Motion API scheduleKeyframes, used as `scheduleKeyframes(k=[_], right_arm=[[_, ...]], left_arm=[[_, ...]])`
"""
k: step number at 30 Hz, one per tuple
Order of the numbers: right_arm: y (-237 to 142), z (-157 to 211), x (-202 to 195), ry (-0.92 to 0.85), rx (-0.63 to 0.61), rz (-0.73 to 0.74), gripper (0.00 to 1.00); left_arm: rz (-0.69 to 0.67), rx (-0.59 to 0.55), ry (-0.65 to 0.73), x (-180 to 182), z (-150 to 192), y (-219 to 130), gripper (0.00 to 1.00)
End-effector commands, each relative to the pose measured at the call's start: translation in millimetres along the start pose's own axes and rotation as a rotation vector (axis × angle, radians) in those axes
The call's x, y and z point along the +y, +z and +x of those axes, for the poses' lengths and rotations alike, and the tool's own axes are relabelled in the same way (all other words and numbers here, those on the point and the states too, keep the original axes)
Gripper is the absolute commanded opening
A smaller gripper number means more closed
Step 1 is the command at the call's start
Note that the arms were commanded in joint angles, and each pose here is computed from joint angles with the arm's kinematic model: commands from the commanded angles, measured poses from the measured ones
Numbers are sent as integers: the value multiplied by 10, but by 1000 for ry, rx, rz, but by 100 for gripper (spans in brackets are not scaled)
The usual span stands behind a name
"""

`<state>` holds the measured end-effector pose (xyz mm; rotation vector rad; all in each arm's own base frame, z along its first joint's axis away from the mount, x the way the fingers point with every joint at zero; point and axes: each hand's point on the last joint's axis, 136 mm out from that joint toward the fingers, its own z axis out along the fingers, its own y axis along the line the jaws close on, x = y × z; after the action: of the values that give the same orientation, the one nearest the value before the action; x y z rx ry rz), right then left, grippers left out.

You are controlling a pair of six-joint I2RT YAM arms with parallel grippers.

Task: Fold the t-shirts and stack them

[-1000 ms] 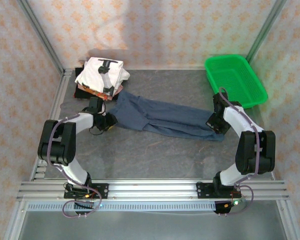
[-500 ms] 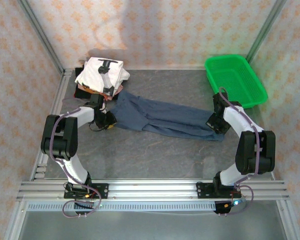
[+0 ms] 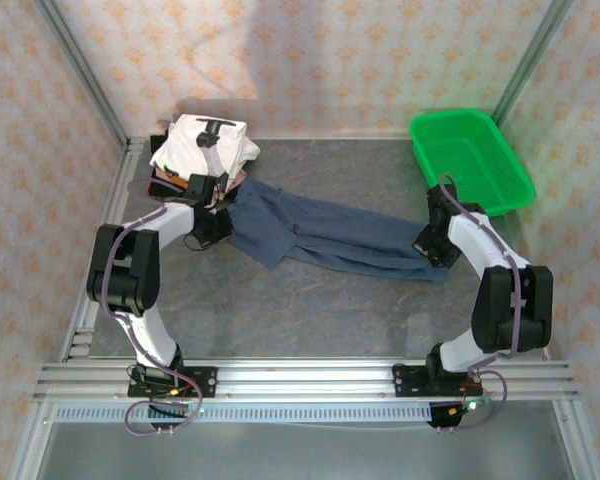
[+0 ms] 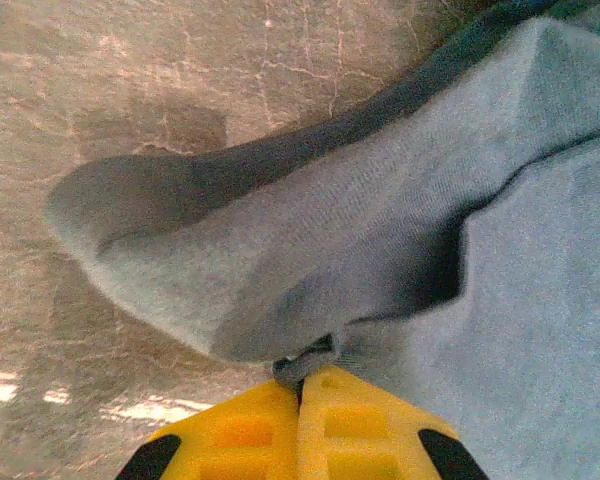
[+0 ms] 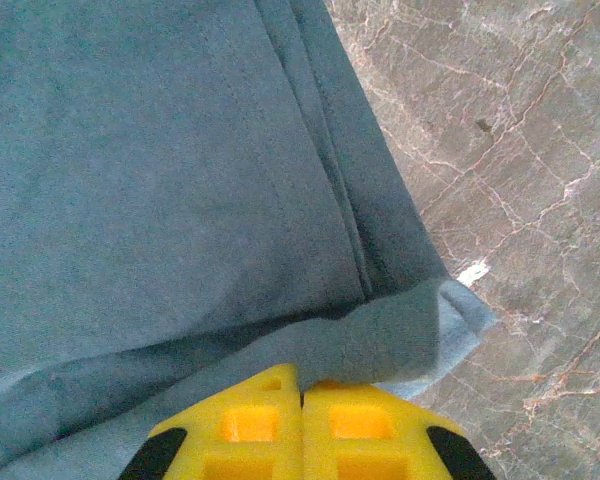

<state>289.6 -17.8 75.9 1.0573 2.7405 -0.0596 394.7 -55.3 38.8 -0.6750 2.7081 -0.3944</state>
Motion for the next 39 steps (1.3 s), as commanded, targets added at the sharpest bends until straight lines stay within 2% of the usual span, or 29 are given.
scheduleKeyframes(k=[1, 11, 19, 24, 26, 29, 34, 39], right_arm=[[-115, 17, -63, -12, -5, 2, 0], [-357, 234, -276, -23, 2, -1, 0], [-472, 652, -554, 5, 58, -14, 0], [-434, 930, -753, 43, 93, -4, 0], [-454, 942, -747, 64, 92, -16, 0], [-435, 977, -837, 61, 112, 41, 0], [-415, 981, -856, 74, 112, 55, 0], [-436, 930, -862, 85, 83, 58, 0]], left_arm=[[-20, -66, 35, -2, -49, -340, 0], [13, -59, 3, 151, 439, -942, 0], [-5, -67, -77, 471, 974, -1385, 0], [-29, -99, -184, 726, 1280, -1582, 0], [-34, -103, -241, 834, 1424, -1613, 0], [-16, -108, -304, 910, 1567, -1627, 0], [-8, -121, -323, 933, 1597, -1658, 0], [49, -158, -297, 712, 1351, -1761, 0]])
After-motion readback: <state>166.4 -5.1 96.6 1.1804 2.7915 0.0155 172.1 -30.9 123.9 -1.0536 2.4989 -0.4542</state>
